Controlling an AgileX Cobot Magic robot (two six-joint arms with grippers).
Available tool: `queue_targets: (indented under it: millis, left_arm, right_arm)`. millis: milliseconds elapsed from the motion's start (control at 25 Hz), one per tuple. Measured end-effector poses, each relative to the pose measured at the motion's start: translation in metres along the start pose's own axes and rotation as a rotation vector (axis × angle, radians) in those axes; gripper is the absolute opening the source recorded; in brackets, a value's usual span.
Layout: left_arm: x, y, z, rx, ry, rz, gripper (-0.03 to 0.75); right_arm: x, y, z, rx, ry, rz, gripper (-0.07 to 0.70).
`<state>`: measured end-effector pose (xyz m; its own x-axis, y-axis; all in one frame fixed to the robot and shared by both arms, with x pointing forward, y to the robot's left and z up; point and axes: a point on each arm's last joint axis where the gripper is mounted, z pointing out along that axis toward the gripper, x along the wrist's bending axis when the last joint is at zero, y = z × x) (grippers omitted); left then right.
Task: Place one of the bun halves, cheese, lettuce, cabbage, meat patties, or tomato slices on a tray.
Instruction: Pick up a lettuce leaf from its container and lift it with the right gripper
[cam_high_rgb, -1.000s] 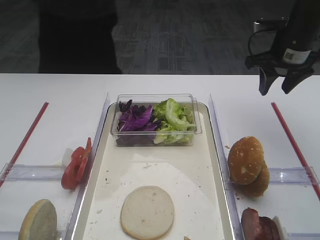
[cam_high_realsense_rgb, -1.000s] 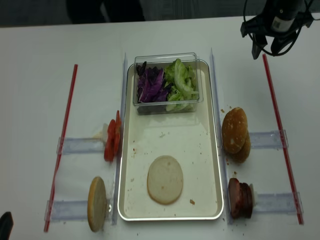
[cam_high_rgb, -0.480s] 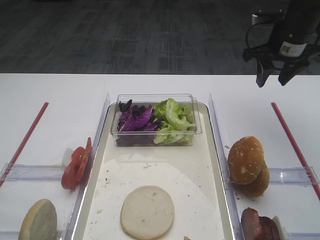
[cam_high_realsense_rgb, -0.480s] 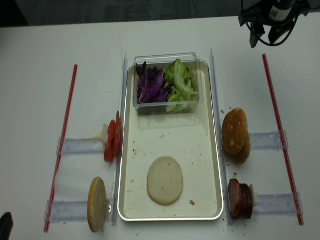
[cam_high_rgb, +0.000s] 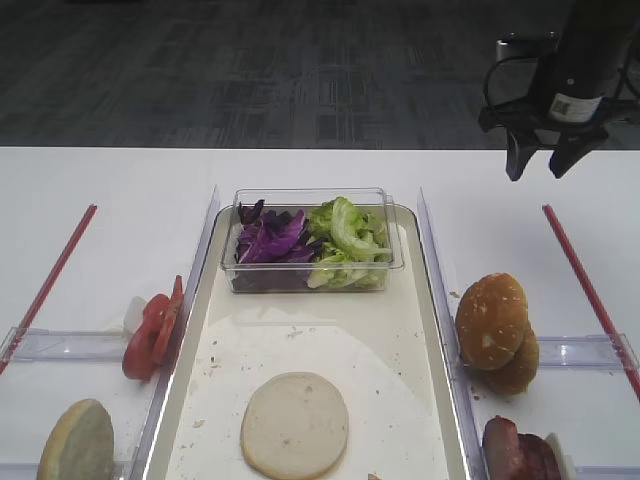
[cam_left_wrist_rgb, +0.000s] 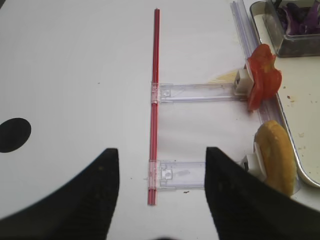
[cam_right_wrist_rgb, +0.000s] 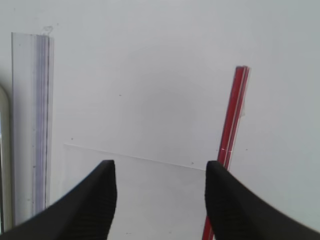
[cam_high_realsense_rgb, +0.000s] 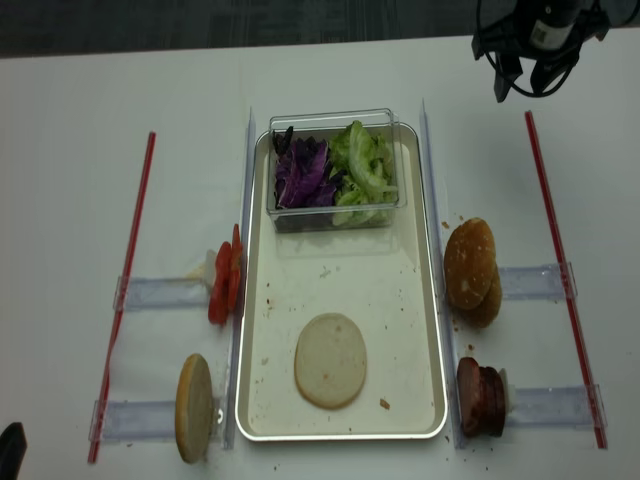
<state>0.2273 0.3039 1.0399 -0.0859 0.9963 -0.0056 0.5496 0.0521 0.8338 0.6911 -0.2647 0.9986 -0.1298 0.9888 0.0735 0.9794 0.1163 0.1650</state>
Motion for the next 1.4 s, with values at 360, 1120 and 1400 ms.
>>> queue_targets:
  millis: [360, 1120, 1400]
  left_arm:
    - [0.0, 0.0, 0.0, 0.0, 0.0, 0.0, 0.392]
    - [0.0, 0.0, 0.0, 0.0, 0.0, 0.0, 0.391]
    - [0.0, 0.0, 0.0, 0.0, 0.0, 0.0, 0.392]
  right_arm:
    - [0.042, 0.0, 0.003, 0.005, 0.015, -0.091, 0.408]
    - [0.16, -0.015, -0.003, -0.017, 0.079, -0.339, 0.405]
    - [0.185, -0.024, -0.003, -0.01, 0.092, -0.394, 0.394]
